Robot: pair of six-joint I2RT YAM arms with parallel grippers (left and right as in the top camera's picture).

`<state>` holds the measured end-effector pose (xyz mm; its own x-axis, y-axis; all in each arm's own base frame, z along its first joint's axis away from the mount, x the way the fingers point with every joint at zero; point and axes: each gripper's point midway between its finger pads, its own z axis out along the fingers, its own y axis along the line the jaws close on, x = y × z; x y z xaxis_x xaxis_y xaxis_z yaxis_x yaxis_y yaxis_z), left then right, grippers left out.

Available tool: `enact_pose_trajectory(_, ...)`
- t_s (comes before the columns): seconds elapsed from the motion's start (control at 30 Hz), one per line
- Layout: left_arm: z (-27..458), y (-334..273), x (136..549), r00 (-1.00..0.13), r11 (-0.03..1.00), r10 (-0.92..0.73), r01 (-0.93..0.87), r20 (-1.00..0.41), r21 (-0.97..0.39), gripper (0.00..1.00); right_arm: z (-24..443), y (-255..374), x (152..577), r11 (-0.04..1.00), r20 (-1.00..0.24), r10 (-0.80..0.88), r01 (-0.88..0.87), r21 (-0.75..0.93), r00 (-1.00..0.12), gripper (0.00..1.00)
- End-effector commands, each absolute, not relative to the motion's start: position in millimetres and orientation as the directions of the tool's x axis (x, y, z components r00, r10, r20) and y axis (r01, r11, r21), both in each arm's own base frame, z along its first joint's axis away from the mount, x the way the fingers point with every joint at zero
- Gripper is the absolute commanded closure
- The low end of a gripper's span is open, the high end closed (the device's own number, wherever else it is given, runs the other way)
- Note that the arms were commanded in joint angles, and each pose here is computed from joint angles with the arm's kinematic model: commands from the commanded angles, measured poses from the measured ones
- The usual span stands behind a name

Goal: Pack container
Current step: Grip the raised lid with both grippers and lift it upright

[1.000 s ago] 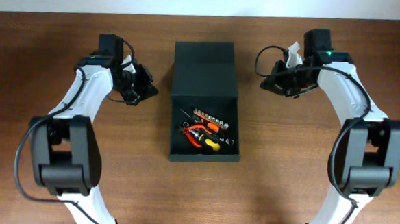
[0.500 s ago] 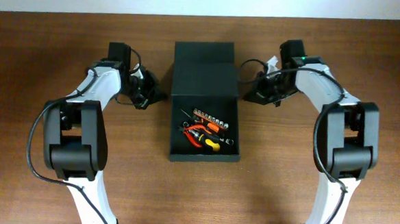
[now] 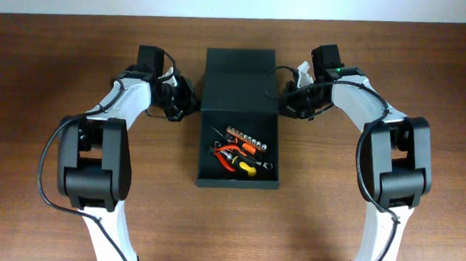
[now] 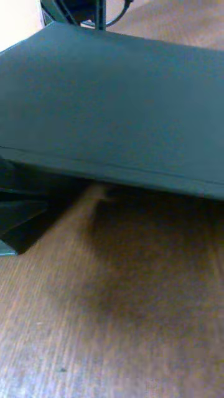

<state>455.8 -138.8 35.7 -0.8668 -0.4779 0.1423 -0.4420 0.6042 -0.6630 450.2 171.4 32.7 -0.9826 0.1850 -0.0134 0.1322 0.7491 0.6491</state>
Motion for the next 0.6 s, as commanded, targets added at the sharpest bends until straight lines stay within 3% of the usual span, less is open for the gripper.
enact_pose_trajectory(0.0,45.8,-149.9,462.7,-0.882,0.563,-0.447,-0.406,0.148,-0.72,0.98,40.9,181.7,457.3,0.711,-0.035,0.162,0.092,0.697,-0.986,0.96)
enact_pose_trajectory(0.3,66.6,-161.7,475.8,-0.921,0.521,-0.383,-0.283,0.075,-0.805,0.98,59.2,193.4,463.1,0.654,-0.148,0.072,-0.065,0.754,-0.986,0.96)
enact_pose_trajectory(0.57,81.4,-166.6,478.9,-0.956,0.541,-0.291,-0.133,-0.037,-0.83,0.98,93.3,193.8,467.9,0.649,-0.341,-0.027,-0.276,0.709,-0.94,0.96)
